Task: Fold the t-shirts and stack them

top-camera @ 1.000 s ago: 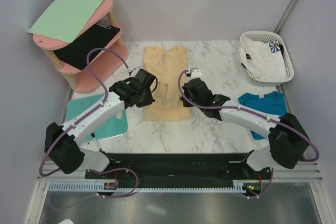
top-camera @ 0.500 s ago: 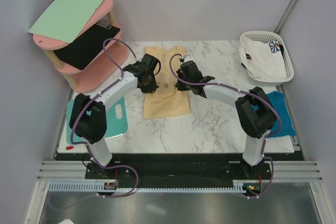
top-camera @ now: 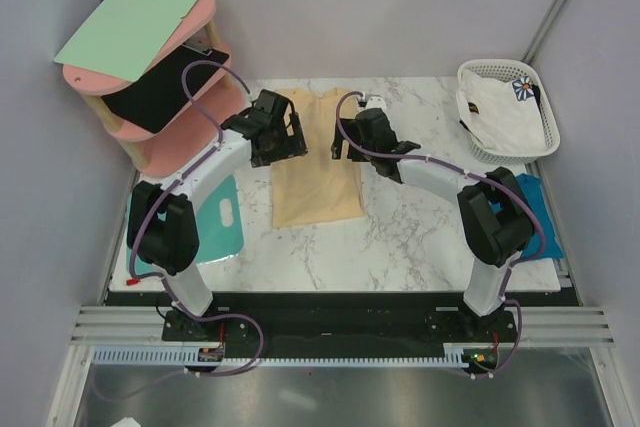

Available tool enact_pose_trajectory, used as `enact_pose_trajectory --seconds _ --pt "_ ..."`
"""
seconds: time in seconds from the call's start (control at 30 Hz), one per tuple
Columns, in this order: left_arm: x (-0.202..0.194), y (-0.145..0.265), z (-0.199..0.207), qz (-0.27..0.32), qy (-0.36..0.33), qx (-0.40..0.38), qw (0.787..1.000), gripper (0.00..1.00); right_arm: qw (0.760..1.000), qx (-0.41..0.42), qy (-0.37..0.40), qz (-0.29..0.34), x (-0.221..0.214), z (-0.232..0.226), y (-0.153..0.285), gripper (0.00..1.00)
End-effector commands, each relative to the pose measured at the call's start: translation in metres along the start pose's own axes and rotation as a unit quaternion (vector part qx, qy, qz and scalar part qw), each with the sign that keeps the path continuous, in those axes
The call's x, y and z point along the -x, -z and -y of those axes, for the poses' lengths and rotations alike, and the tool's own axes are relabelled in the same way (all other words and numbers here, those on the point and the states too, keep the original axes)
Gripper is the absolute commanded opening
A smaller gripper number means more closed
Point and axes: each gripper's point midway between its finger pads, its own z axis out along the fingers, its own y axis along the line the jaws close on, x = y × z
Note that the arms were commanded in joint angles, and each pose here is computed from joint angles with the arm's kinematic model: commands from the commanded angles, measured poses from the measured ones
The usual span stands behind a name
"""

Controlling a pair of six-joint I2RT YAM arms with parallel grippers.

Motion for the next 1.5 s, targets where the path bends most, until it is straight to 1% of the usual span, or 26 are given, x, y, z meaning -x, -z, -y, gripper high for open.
enact_pose_trajectory --seconds 0.0,0.03,0.07,0.1,0.13,0.17,0.23,0.27,0.33,0.37,0.43,0.53,0.57,0.67,0.87,0.93,0.97,1.03,1.07,1.13,1.17,1.3,1.37,1.47 --pt "-0.03 0.004 -0.015 -0.022 -0.006 0.004 1.0 1.0 0.999 0.018 0.01 -0.036 -0.02 -0.002 0.012 0.98" --pt "-0.049 -0.003 -0.023 -0.045 0.005 0.011 0.999 0.99 0.998 0.023 0.006 -0.052 -0.029 -0.001 0.014 0.98" --pt "-0.057 -0.006 -0.025 -0.05 0.013 0.009 0.999 0.97 0.998 0.024 0.001 -0.065 -0.037 0.001 0.017 0.98" --pt "-0.064 -0.008 -0.026 -0.057 0.016 0.004 0.998 0.96 0.997 0.022 -0.009 -0.079 -0.05 0.006 0.022 0.95" --pt "-0.083 -0.011 -0.035 -0.074 0.025 0.009 0.997 0.95 0.996 0.024 -0.015 -0.088 -0.056 0.008 0.026 0.92" --pt "-0.088 -0.014 -0.036 -0.073 0.03 0.007 0.997 0.93 0.995 0.033 -0.019 -0.097 -0.063 0.007 0.03 0.85" --pt "-0.11 -0.016 -0.051 -0.088 0.036 0.021 0.995 0.93 0.993 0.031 -0.031 -0.108 -0.075 0.013 0.041 0.75" --pt "-0.115 -0.018 -0.054 -0.093 0.037 0.024 0.995 0.93 0.991 0.04 -0.034 -0.125 -0.088 0.014 0.046 0.7" --pt "-0.128 -0.021 -0.06 -0.102 0.042 0.026 0.994 0.93 0.991 0.046 -0.043 -0.121 -0.087 0.012 0.055 0.66" --pt "-0.131 -0.021 -0.061 -0.103 0.041 0.025 0.993 0.93 0.99 0.049 -0.047 -0.122 -0.091 0.014 0.057 0.62" --pt "-0.135 -0.024 -0.064 -0.105 0.042 0.029 0.993 0.93 0.989 0.063 -0.055 -0.118 -0.09 0.009 0.062 0.6" --pt "-0.135 -0.025 -0.064 -0.107 0.042 0.029 0.993 0.93 0.987 0.079 -0.068 -0.121 -0.096 0.005 0.064 0.53" --pt "-0.136 -0.026 -0.063 -0.109 0.039 0.029 0.993 0.93 0.987 0.09 -0.073 -0.111 -0.092 0.001 0.063 0.48" --pt "-0.136 -0.027 -0.064 -0.11 0.039 0.03 0.993 0.93 0.982 0.119 -0.083 -0.117 -0.099 -0.008 0.063 0.42" --pt "-0.138 -0.029 -0.065 -0.112 0.039 0.032 0.992 0.92 0.977 0.117 -0.095 -0.152 -0.121 -0.006 0.052 0.39" --pt "-0.137 -0.029 -0.066 -0.111 0.036 0.034 0.993 0.92 0.977 0.123 -0.097 -0.147 -0.119 -0.008 0.052 0.32" --pt "-0.137 -0.029 -0.066 -0.11 0.035 0.034 0.993 0.92 0.977 0.127 -0.098 -0.142 -0.116 -0.01 0.055 0.22" --pt "-0.137 -0.029 -0.066 -0.109 0.034 0.035 0.993 0.93 0.977 0.132 -0.095 -0.136 -0.112 -0.011 0.059 0.13" --pt "-0.137 -0.029 -0.067 -0.109 0.033 0.036 0.993 0.92 0.978 0.132 -0.094 -0.128 -0.106 -0.012 0.064 0.06" --pt "-0.137 -0.03 -0.067 -0.11 0.034 0.038 0.993 0.92 0.98 0.127 -0.089 -0.127 -0.103 -0.01 0.071 0.01" --pt "-0.138 -0.031 -0.067 -0.112 0.034 0.039 0.992 0.92 0.981 0.128 -0.088 -0.118 -0.095 -0.01 0.078 0.0" --pt "-0.138 -0.032 -0.069 -0.112 0.034 0.043 0.992 0.92 0.986 0.102 -0.086 -0.104 -0.089 0.001 0.094 0.0" --pt "-0.138 -0.032 -0.068 -0.112 0.035 0.042 0.992 0.92 0.986 0.084 -0.084 -0.118 -0.1 0.011 0.1 0.0" --pt "-0.135 -0.032 -0.066 -0.109 0.035 0.039 0.993 0.93 0.984 0.066 -0.084 -0.141 -0.12 0.021 0.098 0.02"
